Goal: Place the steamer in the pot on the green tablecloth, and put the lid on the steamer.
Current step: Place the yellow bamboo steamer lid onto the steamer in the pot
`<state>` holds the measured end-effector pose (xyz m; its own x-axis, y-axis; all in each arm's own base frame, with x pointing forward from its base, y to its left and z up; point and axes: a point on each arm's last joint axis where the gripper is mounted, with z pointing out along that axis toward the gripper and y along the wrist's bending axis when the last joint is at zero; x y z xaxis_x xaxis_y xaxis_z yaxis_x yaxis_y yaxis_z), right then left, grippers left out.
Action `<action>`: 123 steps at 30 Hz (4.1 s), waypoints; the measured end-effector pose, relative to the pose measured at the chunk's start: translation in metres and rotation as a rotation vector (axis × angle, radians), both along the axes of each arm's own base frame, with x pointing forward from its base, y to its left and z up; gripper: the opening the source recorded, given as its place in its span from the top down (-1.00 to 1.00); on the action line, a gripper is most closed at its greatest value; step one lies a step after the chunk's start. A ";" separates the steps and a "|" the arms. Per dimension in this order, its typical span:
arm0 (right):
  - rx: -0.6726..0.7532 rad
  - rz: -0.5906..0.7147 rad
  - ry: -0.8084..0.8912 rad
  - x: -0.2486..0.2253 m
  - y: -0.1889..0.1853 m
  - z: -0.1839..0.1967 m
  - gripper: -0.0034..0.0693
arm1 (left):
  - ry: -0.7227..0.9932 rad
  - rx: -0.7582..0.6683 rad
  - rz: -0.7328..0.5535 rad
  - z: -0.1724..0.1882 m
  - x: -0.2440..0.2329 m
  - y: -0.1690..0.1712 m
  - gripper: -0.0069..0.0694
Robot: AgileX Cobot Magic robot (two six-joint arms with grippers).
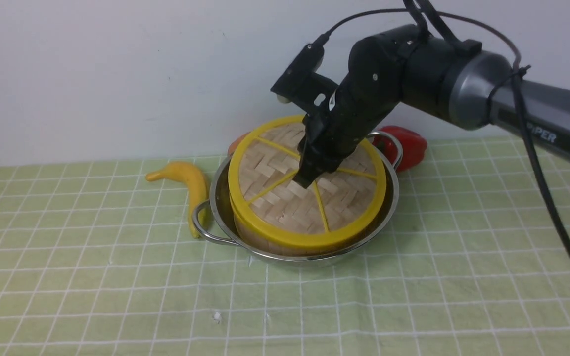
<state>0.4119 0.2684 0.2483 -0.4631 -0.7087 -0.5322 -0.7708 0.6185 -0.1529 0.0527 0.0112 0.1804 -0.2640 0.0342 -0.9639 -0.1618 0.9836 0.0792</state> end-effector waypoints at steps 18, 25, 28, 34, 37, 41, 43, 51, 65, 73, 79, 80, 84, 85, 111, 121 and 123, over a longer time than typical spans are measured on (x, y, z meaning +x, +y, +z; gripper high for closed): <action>0.045 0.006 -0.067 -0.004 0.002 0.022 0.51 | 0.000 0.000 0.000 0.000 0.000 0.000 0.18; 0.061 0.009 -0.085 -0.015 -0.004 0.050 0.51 | 0.000 0.000 0.000 0.000 0.000 0.000 0.18; 0.072 0.010 -0.100 -0.019 -0.006 0.061 0.51 | 0.000 0.000 0.000 0.000 0.000 0.000 0.18; 0.042 0.007 -0.048 -0.015 -0.004 0.043 0.51 | 0.000 0.000 0.000 0.000 0.000 0.000 0.18; 0.024 -0.001 -0.004 -0.011 -0.001 0.026 0.51 | 0.000 0.000 0.000 0.000 0.000 0.000 0.18; 0.021 -0.008 0.008 -0.009 0.000 0.018 0.51 | 0.000 0.000 0.000 0.000 0.000 0.000 0.18; 0.023 -0.008 0.006 -0.009 0.000 0.018 0.51 | 0.000 0.000 0.000 0.000 0.000 0.000 0.18; 0.042 -0.013 -0.024 -0.007 0.001 0.020 0.51 | 0.000 0.000 0.000 0.000 0.000 0.000 0.18; 0.024 -0.016 -0.003 -0.002 0.004 0.003 0.51 | 0.000 0.000 0.000 0.000 0.000 0.000 0.18; 0.025 -0.017 -0.020 0.001 0.005 -0.001 0.51 | 0.000 0.000 0.000 0.000 0.000 0.000 0.18; 0.033 -0.016 -0.038 -0.001 0.004 0.008 0.51 | 0.000 0.000 0.000 0.000 0.000 0.000 0.18; 0.031 -0.016 -0.040 -0.001 0.003 0.009 0.51 | 0.000 0.000 0.000 0.000 0.000 0.000 0.18; 0.031 -0.016 -0.041 0.000 0.004 0.008 0.51 | 0.000 0.000 0.000 0.000 0.000 0.000 0.18; 0.031 -0.016 -0.040 0.000 0.004 0.006 0.51 | 0.000 0.000 0.000 0.000 0.000 0.000 0.18; 0.060 -0.051 -0.038 0.014 -0.002 -0.009 0.51 | 0.000 0.000 0.000 0.000 0.000 0.000 0.18; 0.042 -0.019 -0.027 0.016 0.000 -0.019 0.51 | 0.000 0.000 0.000 0.000 0.000 0.000 0.18; 0.034 -0.004 -0.032 0.016 0.000 -0.020 0.51 | 0.000 0.000 0.000 0.000 0.000 0.000 0.18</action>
